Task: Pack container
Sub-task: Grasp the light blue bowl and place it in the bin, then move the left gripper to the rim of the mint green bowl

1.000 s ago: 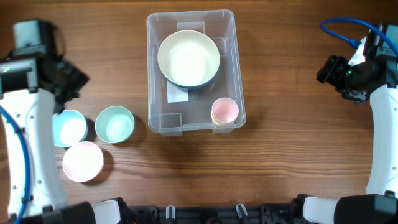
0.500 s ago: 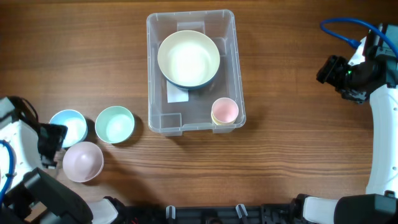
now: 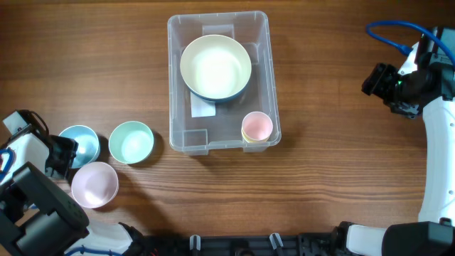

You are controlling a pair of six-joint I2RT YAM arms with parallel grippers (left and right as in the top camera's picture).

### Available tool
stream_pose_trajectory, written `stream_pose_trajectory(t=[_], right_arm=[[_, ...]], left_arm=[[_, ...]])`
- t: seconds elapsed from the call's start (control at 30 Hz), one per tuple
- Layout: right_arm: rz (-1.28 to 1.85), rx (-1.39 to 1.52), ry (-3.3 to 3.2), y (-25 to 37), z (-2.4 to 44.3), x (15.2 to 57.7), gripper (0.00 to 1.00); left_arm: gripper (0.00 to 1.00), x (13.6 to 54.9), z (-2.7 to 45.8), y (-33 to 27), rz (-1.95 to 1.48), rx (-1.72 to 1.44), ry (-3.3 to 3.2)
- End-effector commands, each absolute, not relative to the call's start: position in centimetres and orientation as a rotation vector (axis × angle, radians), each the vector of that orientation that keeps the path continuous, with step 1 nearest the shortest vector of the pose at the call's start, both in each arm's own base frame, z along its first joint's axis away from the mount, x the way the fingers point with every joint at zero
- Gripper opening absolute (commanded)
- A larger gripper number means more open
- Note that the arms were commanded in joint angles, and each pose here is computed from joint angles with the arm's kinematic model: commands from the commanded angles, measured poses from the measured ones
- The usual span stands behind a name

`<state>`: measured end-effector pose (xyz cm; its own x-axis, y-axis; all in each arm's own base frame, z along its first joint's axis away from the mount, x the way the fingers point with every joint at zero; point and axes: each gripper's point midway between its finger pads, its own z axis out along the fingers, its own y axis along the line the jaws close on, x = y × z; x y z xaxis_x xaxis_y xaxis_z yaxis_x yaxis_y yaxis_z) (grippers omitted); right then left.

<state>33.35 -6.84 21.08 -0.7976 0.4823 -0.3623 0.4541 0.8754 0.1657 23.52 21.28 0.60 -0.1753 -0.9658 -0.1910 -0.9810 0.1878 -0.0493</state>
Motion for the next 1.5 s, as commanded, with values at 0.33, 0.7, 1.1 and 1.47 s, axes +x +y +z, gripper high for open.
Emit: stream_pose_trajectory(t=[0.33,0.7,1.1,1.47], right_arm=[[0.107,0.680,2.665,-6.7,20.6,33.4,0.77],[0.108,0.681,2.664,-6.7,20.6,33.5,0.77],[0.109,0.680,2.666,-6.7,20.6,33.4,0.77],[0.123,0.678,2.671,-6.5,20.6,33.4,0.77]], left_arm=[[0.04,26.4,3.5,21.1,-0.048,-1.828,2.252],[0.04,32.2,21.4,11.7,-0.254,-1.277,2.380],[0.04,33.4,21.8,-12.8,-0.346,-0.577,2.708],[0.04,32.0,13.5,-15.5,-0.040,-0.416,2.975]])
